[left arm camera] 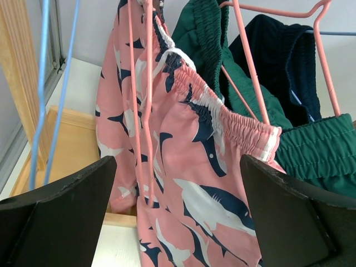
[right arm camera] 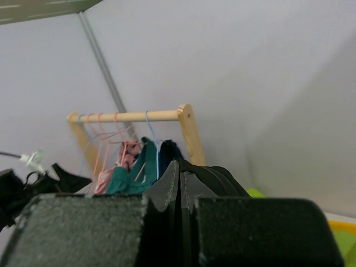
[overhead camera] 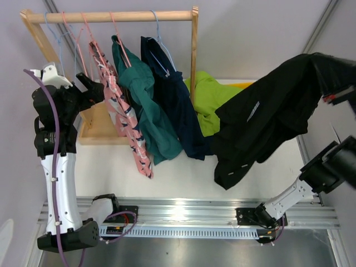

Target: Remove the shorts from the hanger

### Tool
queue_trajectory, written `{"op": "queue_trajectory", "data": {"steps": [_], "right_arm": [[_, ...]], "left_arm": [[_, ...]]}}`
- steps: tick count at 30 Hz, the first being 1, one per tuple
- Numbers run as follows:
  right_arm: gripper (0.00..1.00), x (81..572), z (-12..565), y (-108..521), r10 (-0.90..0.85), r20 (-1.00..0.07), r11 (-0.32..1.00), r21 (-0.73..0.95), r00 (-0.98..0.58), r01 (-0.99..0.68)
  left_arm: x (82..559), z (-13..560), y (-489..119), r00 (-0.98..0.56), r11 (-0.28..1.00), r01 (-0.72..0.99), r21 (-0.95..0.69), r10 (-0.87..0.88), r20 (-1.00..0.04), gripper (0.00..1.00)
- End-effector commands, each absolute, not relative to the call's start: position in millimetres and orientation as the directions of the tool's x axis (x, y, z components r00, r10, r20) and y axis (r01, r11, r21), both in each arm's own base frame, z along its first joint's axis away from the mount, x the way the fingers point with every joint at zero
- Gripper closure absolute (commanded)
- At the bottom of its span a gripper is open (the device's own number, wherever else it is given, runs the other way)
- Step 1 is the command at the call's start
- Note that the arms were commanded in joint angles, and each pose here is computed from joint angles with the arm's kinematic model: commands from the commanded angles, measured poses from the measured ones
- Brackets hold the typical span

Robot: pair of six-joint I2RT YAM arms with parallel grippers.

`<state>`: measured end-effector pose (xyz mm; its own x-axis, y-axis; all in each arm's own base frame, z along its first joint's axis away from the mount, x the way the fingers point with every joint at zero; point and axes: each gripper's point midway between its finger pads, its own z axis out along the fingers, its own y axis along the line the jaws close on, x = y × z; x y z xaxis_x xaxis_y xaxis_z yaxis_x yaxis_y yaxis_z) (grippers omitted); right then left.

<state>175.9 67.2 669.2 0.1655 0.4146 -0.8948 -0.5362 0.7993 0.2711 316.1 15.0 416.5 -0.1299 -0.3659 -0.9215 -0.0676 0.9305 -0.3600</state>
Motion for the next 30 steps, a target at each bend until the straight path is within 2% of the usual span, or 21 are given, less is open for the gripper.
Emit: {"op": "queue_trajectory", "data": {"steps": [1,2,3,4,5,6,7,8,10,11,12,13,14,17,19,20,22,25,30], "right_arm": [[1.00,139,667,103,-0.033,-0.907,0.928,-0.184,0.420,-0.325],[1.00,139,666,109,-0.121,-0.891,0.929,-0.256,0.438,-0.265],[1.00,137,653,126,-0.044,-0.928,0.933,-0.171,0.370,-0.317],[1.00,141,644,132,-0.062,-0.932,0.934,-0.180,0.356,-0.309],[1.00,152,632,148,-0.314,-0.869,0.887,-0.412,0.382,-0.209],[1.00,157,628,161,-0.100,-0.938,0.935,-0.203,0.333,-0.292],[1.00,165,628,159,-0.088,-0.942,0.938,-0.187,0.324,-0.290],[1.00,183,615,154,-0.183,-0.932,0.939,-0.260,0.314,-0.224],[1.00,192,621,157,-0.067,-0.938,0.949,-0.165,0.341,-0.267],[1.00,198,624,153,-0.054,-0.933,0.952,-0.155,0.355,-0.264],[1.00,215,628,137,-0.072,-0.928,0.970,-0.150,0.366,-0.191],[1.00,220,636,143,-0.034,-0.921,0.966,-0.131,0.389,-0.225],[1.00,241,640,135,-0.088,-0.920,0.976,-0.156,0.383,-0.150],[1.00,281,652,149,-0.119,-0.914,0.972,-0.187,0.388,-0.143],[1.00,311,658,131,-0.152,-0.910,0.980,-0.190,0.386,-0.062],[1.00,336,649,147,-0.149,-0.917,0.975,-0.199,0.371,-0.100],[1.00,350,671,117,-0.115,-0.901,0.987,-0.151,0.418,-0.052],[1.00,383,669,119,-0.043,-0.897,0.987,-0.106,0.440,-0.118],[1.00,462,616,103,0.014,-0.926,0.985,-0.052,0.377,-0.164]], "left_arm": [[314,429,7,-0.086,0.933,-0.006,-0.361,-0.360,-0.929,0.01],[314,425,5,-0.093,0.931,0.000,-0.365,-0.363,-0.927,0.01],[314,425,4,-0.094,0.930,0.005,-0.366,-0.364,-0.927,0.01],[313,424,4,-0.094,0.930,0.005,-0.366,-0.364,-0.927,0.01],[313,421,3,-0.100,0.930,0.009,-0.368,-0.365,-0.926,0.01],[312,422,3,-0.098,0.931,0.012,-0.366,-0.363,-0.927,0.01],[312,420,3,-0.101,0.932,0.013,-0.362,-0.359,-0.928,0.01],[311,419,2,-0.103,0.932,0.015,-0.361,-0.358,-0.928,0.01],[308,422,2,-0.095,0.936,0.016,-0.353,-0.350,-0.932,0.01],[307,422,2,-0.097,0.937,0.015,-0.350,-0.347,-0.933,0.01],[306,424,3,-0.092,0.938,0.011,-0.347,-0.345,-0.934,0.01],[305,425,4,-0.088,0.939,0.009,-0.342,-0.340,-0.936,0.01],[305,425,3,-0.086,0.940,0.010,-0.342,-0.340,-0.936,0.01],[304,427,3,-0.080,0.940,0.015,-0.341,-0.339,-0.937,0.01],[305,426,2,-0.083,0.939,0.019,-0.343,-0.340,-0.937,0.01],[304,425,2,-0.083,0.939,0.019,-0.343,-0.340,-0.937,0.01],[303,425,2,-0.082,0.941,0.021,-0.338,-0.336,-0.938,0.00],[301,425,2,-0.079,0.943,0.018,-0.334,-0.331,-0.940,0.01],[300,424,1,-0.075,0.941,0.024,-0.337,-0.334,-0.939,0.01]]}}
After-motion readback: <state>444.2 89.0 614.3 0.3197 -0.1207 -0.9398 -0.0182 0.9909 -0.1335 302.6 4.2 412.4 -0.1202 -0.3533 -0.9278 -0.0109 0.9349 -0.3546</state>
